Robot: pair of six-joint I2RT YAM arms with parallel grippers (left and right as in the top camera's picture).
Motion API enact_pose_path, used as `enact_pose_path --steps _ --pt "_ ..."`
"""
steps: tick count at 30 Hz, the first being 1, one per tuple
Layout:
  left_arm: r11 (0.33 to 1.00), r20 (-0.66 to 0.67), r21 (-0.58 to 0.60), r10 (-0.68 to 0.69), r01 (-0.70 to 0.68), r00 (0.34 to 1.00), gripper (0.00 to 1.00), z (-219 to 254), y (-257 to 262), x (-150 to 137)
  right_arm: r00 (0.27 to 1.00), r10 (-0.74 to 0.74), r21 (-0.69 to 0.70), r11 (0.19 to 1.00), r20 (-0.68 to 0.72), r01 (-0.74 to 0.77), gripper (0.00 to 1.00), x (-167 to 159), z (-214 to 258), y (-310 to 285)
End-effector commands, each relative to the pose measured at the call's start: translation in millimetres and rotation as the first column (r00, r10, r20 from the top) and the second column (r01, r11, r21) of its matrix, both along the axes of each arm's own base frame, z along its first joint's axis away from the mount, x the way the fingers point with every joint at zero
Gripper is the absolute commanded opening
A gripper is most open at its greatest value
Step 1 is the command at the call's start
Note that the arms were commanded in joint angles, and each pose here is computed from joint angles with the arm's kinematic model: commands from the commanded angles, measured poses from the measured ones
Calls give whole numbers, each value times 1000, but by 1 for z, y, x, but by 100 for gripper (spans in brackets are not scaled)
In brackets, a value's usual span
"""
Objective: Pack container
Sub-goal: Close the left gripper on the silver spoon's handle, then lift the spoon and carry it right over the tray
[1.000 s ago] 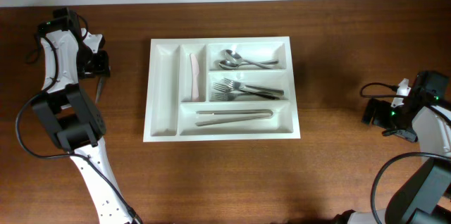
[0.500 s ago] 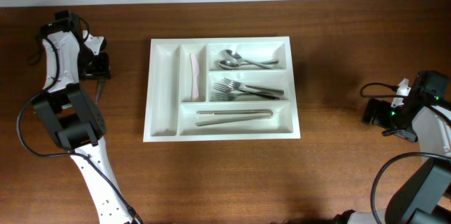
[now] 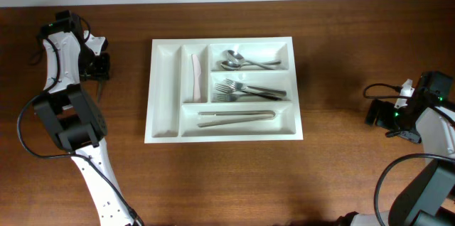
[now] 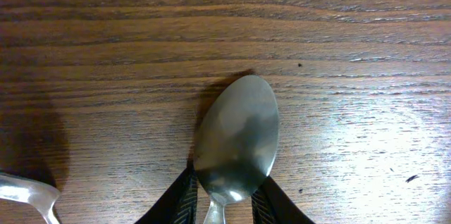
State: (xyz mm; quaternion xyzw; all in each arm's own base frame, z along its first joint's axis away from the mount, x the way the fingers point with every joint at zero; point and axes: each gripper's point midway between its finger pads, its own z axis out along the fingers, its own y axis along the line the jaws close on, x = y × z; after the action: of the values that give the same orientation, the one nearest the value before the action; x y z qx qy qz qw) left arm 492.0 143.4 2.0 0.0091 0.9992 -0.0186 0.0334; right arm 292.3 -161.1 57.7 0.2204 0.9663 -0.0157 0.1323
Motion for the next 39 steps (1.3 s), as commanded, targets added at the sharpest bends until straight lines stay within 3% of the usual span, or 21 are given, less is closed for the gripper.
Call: enact_pose_path --steps 1,21,29,39 --pt "999 -9 -30 -17 16 1000 24 -12 -6 1 1000 -15 -11 1000 9 15 99 -1 4 -2" --pt "999 -19 -34 -16 15 1000 16 -12 -7 -2 1000 -15 -11 1000 9 15 99 -1 4 -2" --pt "999 -28 -37 -16 15 999 5 -12 -8 -4 1000 -15 -11 1000 9 15 99 -1 4 -2" --pt "999 -29 -37 -16 14 999 2 -11 -8 -4 1000 -15 -11 1000 9 15 99 -1 4 -2"
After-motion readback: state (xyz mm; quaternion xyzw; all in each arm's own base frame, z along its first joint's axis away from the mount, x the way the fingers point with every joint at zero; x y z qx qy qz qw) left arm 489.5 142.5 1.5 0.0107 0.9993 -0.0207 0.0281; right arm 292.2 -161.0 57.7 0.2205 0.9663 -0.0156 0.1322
